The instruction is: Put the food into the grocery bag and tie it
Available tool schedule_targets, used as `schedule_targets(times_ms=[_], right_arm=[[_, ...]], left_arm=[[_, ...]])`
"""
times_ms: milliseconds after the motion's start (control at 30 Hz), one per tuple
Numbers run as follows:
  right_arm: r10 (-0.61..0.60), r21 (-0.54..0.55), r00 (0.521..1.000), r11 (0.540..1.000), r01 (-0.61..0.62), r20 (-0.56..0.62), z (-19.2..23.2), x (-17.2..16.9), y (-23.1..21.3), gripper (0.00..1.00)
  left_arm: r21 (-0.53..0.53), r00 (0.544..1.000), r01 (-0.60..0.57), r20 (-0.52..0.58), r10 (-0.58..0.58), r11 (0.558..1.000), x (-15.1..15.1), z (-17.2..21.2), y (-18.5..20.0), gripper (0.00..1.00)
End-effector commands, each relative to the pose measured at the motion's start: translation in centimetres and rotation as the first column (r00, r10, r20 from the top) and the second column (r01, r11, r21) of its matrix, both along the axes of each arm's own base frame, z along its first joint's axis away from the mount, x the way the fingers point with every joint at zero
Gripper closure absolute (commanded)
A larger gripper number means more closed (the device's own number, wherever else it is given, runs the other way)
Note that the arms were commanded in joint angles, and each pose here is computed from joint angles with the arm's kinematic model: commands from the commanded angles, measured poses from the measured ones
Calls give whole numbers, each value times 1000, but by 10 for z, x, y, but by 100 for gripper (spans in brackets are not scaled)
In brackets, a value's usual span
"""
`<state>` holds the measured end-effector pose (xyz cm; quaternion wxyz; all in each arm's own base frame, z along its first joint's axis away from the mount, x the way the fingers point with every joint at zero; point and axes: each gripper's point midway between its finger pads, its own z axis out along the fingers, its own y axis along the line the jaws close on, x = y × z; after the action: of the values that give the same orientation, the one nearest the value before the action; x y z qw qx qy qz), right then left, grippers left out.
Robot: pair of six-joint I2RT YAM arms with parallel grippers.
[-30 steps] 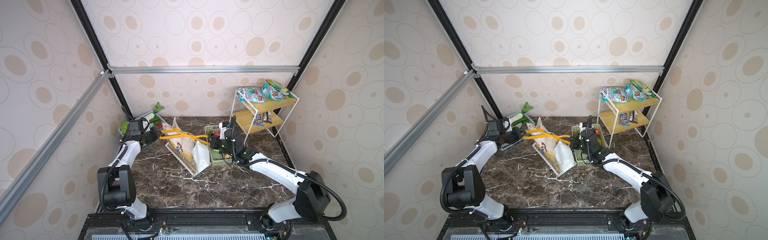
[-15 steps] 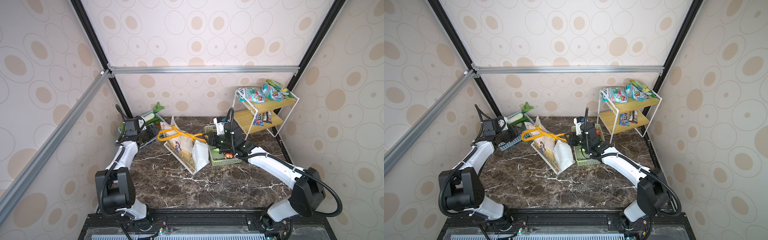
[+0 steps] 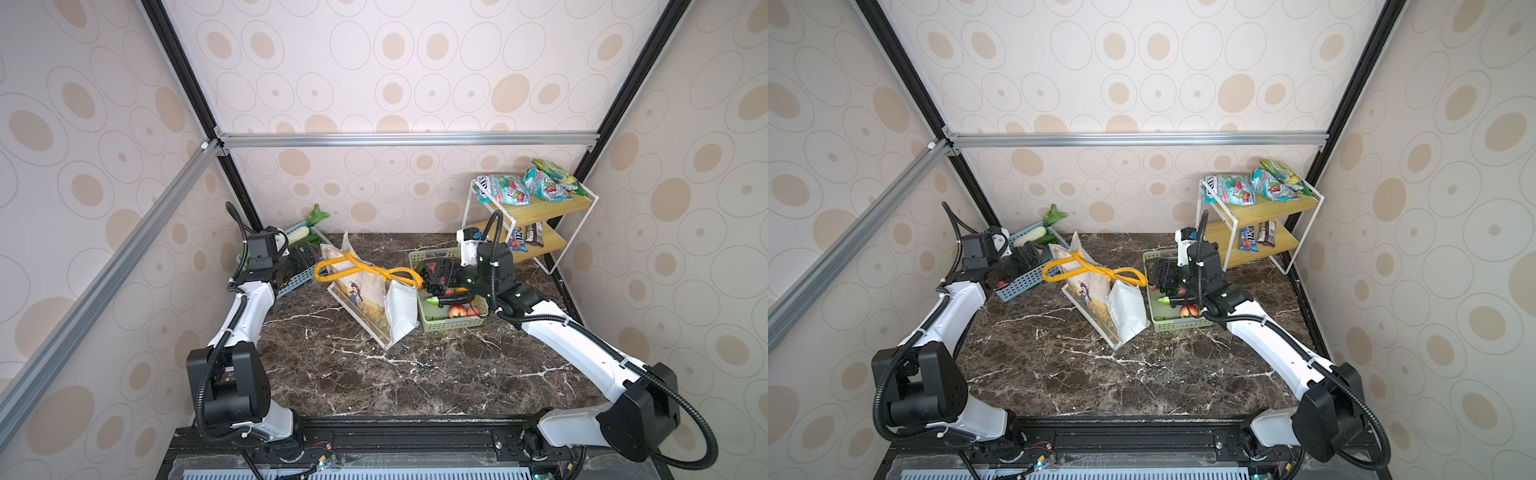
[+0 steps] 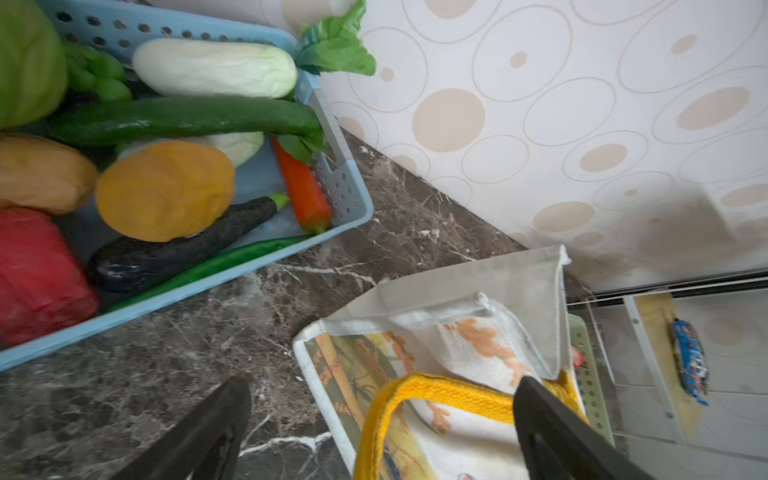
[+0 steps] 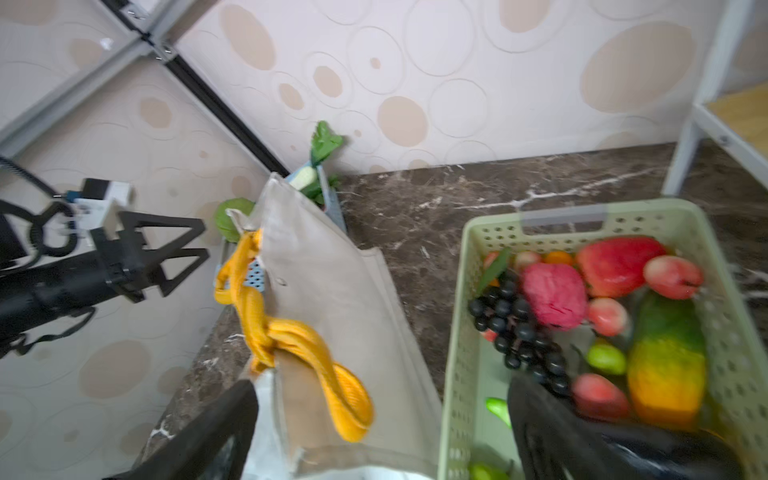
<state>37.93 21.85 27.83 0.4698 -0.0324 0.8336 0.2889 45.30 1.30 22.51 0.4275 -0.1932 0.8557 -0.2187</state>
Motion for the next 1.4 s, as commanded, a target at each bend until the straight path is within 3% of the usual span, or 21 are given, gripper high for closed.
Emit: schedule_targets(times_ms=[0,167,333,533,600,767,900,1067,1200,1367], right_arm=[[-82,-79,995,994,77,-56,-26,0,-35,0],[-206,-169,977,966,193,-59,-50,3,-84,0],[-328,-241,940,923,299,-91,-80,6,-128,0],[-444,-327,891,860,392,-100,-107,3,-163,0],[-464,-352,882,843,407,-89,-113,1,-170,0],[-494,-376,867,817,436,-69,-126,2,-181,0],[-537,-441,842,767,466,-46,-135,3,-197,0],[-573,-534,819,679,504,43,-137,-2,-223,0],[-621,-527,781,642,557,68,-149,-14,-249,0],[-639,-500,742,585,639,201,-159,-15,-263,0]], left_arm=[[141,997,-76,35,72,987,1,14,21,1],[334,979,-194,129,159,922,8,9,42,1],[424,949,-244,291,124,872,8,-3,41,1],[555,977,-172,203,68,814,-4,-57,37,1],[600,974,-148,226,11,786,-17,-73,32,1],[618,965,-156,261,-15,771,-34,-93,27,1],[576,943,-196,334,-10,794,-45,-101,22,1],[573,902,-181,421,-98,799,-57,-95,5,1],[584,888,-208,449,-98,785,-67,-95,2,1],[578,875,-248,478,-77,778,-75,-95,5,1]])
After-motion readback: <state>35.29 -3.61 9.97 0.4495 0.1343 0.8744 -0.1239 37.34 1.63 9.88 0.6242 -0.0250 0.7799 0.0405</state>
